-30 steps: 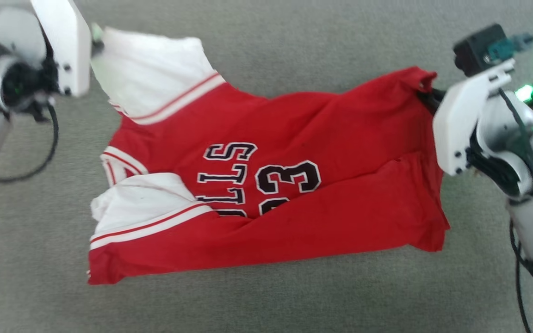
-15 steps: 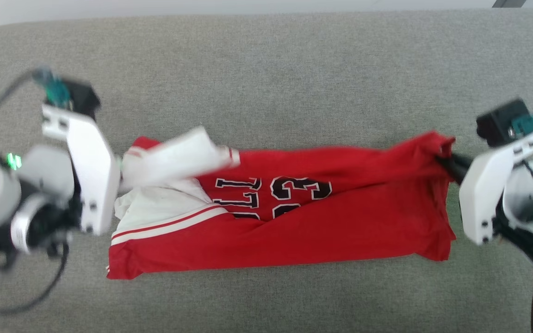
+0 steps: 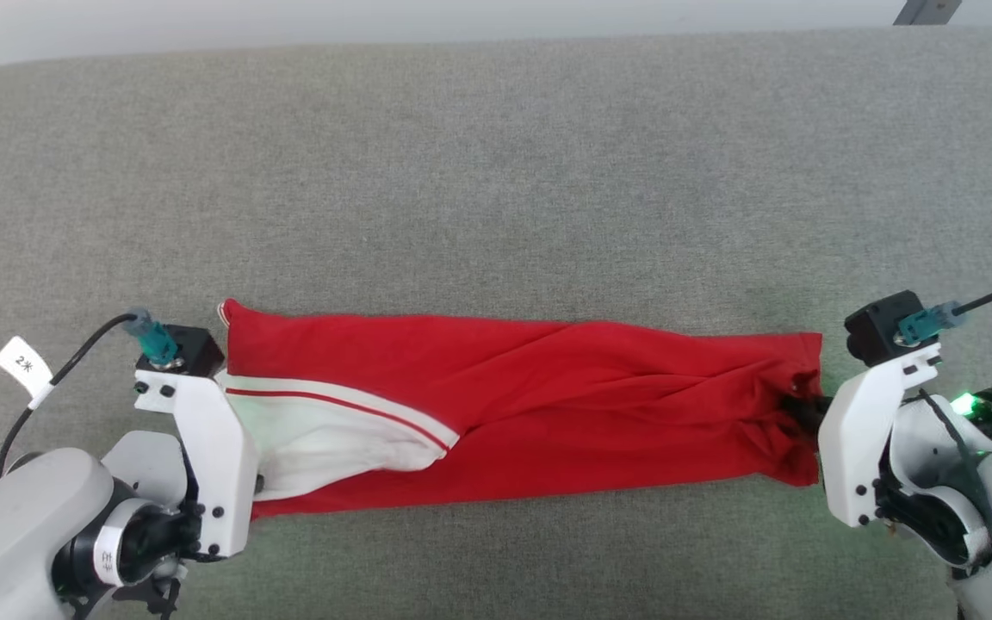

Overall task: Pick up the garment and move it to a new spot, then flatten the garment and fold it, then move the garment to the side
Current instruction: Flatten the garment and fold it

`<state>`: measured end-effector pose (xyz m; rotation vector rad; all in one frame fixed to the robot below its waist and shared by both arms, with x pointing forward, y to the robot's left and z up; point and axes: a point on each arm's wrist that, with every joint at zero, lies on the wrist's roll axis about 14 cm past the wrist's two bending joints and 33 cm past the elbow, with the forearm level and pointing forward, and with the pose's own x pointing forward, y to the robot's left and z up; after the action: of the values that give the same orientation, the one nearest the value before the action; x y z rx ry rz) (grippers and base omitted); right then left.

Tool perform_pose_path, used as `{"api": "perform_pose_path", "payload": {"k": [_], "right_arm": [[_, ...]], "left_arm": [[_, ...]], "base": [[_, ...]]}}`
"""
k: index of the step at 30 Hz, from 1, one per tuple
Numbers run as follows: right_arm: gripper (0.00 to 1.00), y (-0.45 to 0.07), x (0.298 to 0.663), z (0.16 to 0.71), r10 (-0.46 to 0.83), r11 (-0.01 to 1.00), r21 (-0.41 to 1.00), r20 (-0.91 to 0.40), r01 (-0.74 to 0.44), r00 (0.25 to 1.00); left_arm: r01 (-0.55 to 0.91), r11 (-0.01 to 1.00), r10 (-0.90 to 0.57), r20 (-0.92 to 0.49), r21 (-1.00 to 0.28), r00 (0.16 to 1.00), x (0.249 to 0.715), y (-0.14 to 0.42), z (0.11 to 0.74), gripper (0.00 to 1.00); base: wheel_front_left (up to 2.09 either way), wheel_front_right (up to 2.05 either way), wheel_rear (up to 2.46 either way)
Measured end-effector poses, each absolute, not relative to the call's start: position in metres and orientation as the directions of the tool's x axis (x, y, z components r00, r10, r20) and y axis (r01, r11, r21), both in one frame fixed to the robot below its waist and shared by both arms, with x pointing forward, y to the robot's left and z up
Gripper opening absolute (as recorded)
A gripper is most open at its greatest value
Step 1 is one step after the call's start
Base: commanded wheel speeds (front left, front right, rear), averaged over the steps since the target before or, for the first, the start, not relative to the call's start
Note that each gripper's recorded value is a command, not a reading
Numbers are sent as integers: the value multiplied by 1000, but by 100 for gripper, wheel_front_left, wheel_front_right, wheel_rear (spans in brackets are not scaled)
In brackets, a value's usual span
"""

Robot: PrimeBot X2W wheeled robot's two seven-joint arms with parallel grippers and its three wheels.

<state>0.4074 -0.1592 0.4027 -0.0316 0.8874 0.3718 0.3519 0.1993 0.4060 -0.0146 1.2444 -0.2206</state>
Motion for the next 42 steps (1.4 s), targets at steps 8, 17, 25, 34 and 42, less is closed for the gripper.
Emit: {"api": "perform_pose_path", "payload": {"k": [8, 17, 25, 34, 42], "right_arm": [[100, -162, 407, 417, 302, 939, 119, -737, -324, 605], [100, -177, 402, 437, 287, 953, 145, -715, -266, 637], [100, -183, 404, 416, 269, 961, 178, -774, -211, 573], [100, -167, 412, 384, 295, 952, 219, -841, -214, 454], [0, -141, 412, 368, 364, 923, 296, -877, -247, 313]], "left_arm": [[128, 982, -180, -877, -136, 445, 369, 210, 409, 100], [171, 975, -222, -655, -141, 722, 389, 209, 449, 100], [111, 988, -143, -387, -103, 911, 390, 233, 479, 100], [-66, 987, 16, -318, -146, 948, 357, 270, 471, 100], [-197, 966, 158, -225, -167, 962, 341, 296, 477, 100]], "base": [[0, 0, 0], [0, 0, 0], [0, 0, 0], [0, 0, 0], [0, 0, 0]]}}
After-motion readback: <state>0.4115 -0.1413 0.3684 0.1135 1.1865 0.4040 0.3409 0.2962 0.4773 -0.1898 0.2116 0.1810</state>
